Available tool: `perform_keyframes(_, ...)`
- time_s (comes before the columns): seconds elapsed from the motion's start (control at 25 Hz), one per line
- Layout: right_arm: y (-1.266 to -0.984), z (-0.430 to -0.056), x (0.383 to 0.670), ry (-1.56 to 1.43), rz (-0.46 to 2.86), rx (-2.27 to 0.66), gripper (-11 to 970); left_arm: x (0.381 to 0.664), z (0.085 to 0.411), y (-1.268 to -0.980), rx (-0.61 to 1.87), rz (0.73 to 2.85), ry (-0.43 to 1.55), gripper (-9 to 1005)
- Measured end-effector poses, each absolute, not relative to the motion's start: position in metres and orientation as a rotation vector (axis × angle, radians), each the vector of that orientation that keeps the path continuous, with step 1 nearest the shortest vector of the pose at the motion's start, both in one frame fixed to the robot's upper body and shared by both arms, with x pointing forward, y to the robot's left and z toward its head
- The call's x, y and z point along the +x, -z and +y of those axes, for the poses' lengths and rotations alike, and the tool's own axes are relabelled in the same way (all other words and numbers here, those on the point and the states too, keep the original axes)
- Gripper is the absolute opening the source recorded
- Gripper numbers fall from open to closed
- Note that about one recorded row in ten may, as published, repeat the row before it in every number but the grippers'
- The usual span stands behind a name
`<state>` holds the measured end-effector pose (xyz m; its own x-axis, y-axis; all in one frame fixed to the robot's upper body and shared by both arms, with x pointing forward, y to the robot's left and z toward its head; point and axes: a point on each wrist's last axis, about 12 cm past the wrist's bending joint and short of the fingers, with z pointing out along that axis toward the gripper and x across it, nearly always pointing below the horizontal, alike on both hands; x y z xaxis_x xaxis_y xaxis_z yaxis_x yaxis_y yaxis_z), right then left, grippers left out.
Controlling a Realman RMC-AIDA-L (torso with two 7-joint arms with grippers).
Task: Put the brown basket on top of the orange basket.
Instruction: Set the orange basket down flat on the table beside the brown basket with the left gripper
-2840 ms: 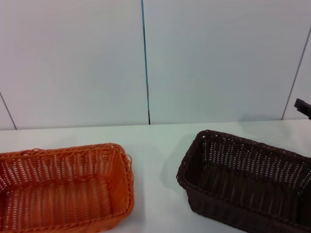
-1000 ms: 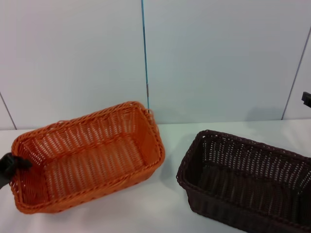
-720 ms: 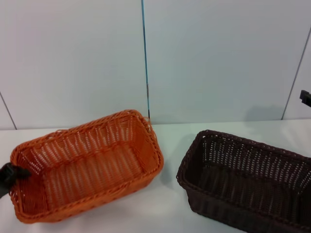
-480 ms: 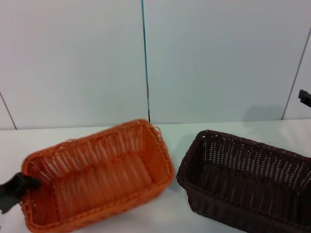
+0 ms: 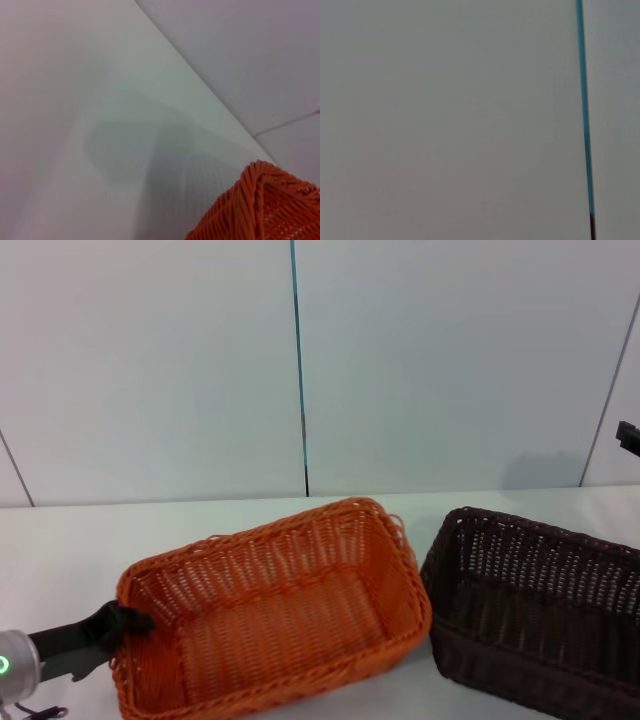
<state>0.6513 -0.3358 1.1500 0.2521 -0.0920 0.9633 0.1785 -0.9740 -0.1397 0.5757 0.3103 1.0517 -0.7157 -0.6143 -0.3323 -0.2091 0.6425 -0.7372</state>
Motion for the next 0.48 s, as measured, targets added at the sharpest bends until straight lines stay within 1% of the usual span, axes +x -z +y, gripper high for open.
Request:
perform_keyframes(0.08, -1.150, -0.336, 0.651, 1.794, -0.081, -2.301, 558, 0.578, 0.303, -1.050, -0.625, 2.299, 0.934, 208)
perform_keyframes(0.48, -1.148, -0.334, 0.650, 1.781, -0.083, -2.296, 558, 0.577, 0.296, -1.043, -0.638, 2.301, 0.938, 213)
